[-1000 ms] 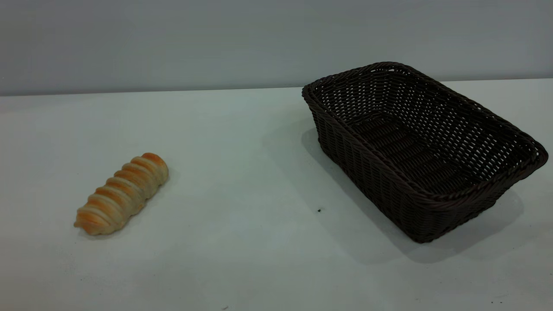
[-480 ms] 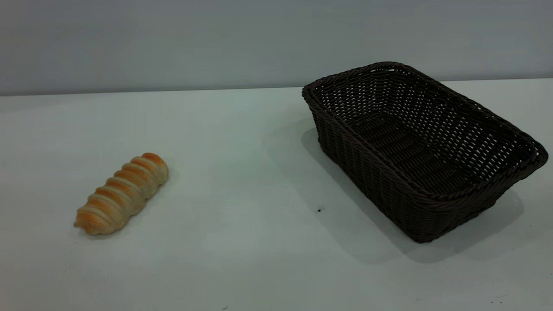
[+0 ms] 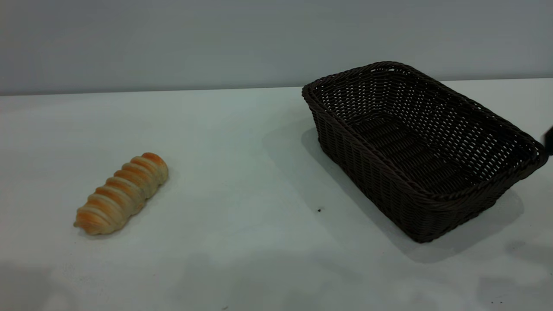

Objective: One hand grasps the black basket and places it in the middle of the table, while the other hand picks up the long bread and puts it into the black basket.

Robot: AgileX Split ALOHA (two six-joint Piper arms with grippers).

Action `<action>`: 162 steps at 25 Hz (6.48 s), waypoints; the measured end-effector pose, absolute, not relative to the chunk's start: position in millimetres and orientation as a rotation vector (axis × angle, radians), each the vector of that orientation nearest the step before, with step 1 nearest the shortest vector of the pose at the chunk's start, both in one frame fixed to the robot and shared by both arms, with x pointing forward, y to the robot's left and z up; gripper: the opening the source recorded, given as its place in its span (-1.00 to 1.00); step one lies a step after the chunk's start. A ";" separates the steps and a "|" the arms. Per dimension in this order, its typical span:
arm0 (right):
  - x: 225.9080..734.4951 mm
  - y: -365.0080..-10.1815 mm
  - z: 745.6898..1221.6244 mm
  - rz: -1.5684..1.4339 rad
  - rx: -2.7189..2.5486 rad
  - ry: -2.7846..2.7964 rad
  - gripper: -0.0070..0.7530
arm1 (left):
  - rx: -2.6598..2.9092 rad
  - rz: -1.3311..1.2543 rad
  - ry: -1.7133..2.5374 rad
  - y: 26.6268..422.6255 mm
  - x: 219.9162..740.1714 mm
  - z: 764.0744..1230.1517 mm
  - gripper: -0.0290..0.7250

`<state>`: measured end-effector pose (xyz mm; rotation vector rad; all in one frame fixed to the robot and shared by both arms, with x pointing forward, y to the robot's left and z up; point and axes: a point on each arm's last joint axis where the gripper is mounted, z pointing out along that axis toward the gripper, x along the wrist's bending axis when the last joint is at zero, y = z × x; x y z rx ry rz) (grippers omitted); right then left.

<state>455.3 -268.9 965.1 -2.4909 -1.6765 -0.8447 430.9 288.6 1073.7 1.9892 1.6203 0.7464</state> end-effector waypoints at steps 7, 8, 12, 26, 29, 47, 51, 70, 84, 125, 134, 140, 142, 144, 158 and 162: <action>488.0 -265.7 923.2 -0.783 -2.545 -1.430 0.54 | 1.992 0.745 1.619 288.0 436.2 1070.6 0.54; 493.2 -265.6 919.6 -0.783 -2.555 -1.401 0.54 | 1.991 0.747 1.617 288.0 436.3 1070.7 0.54; 510.0 -268.1 900.9 -0.751 -2.627 -1.287 0.54 | 1.982 0.758 1.607 287.9 437.3 1071.6 0.54; 557.9 -271.4 837.5 -0.591 -2.767 -0.925 0.04 | 1.962 0.746 1.609 286.8 437.7 1072.0 0.54; 559.8 -271.3 836.6 -0.590 -2.776 -0.876 -0.64 | 1.962 0.746 1.609 286.8 437.7 1072.0 0.54; 646.7 -183.8 861.1 -0.578 -2.049 -2.040 -0.73 | 1.925 0.763 1.588 285.5 442.5 1073.1 0.54; 659.5 -182.7 852.7 -0.554 -1.998 -2.115 -0.71 | 1.928 0.682 1.634 282.3 452.7 1061.0 0.54; 616.4 -190.3 1026.9 -0.732 -1.709 -2.443 0.27 | 2.048 0.337 1.896 269.0 566.3 926.1 0.54; 444.7 -220.6 1178.5 -1.099 -1.539 -2.648 0.10 | 2.369 0.155 1.798 237.7 622.0 824.5 0.47; 267.2 -289.4 1036.5 -1.086 -2.121 -2.694 0.08 | 2.494 0.314 1.122 49.3 611.4 856.5 -0.70; 240.4 -295.1 1039.5 -1.393 -2.125 -2.718 0.08 | 2.513 0.329 1.099 53.5 606.4 898.1 0.57; 230.6 -297.2 1038.8 -1.494 -2.123 -2.720 0.08 | 2.515 0.464 1.013 74.5 585.5 1001.7 0.84; 230.6 -297.2 1038.8 -1.494 -2.125 -2.718 0.08 | 2.508 0.501 1.003 85.5 572.1 1036.2 0.82; 230.5 -297.3 1038.8 -1.496 -2.125 -2.718 0.08 | 2.485 0.531 1.001 98.9 553.9 1073.2 0.78; 230.1 -297.3 1038.8 -1.501 -2.124 -2.717 0.08 | 2.460 0.583 1.133 200.6 414.4 1183.2 0.64; 230.1 -297.3 1038.8 -1.500 -2.122 -2.720 0.08 | 2.442 0.567 1.137 227.7 371.8 1165.4 0.64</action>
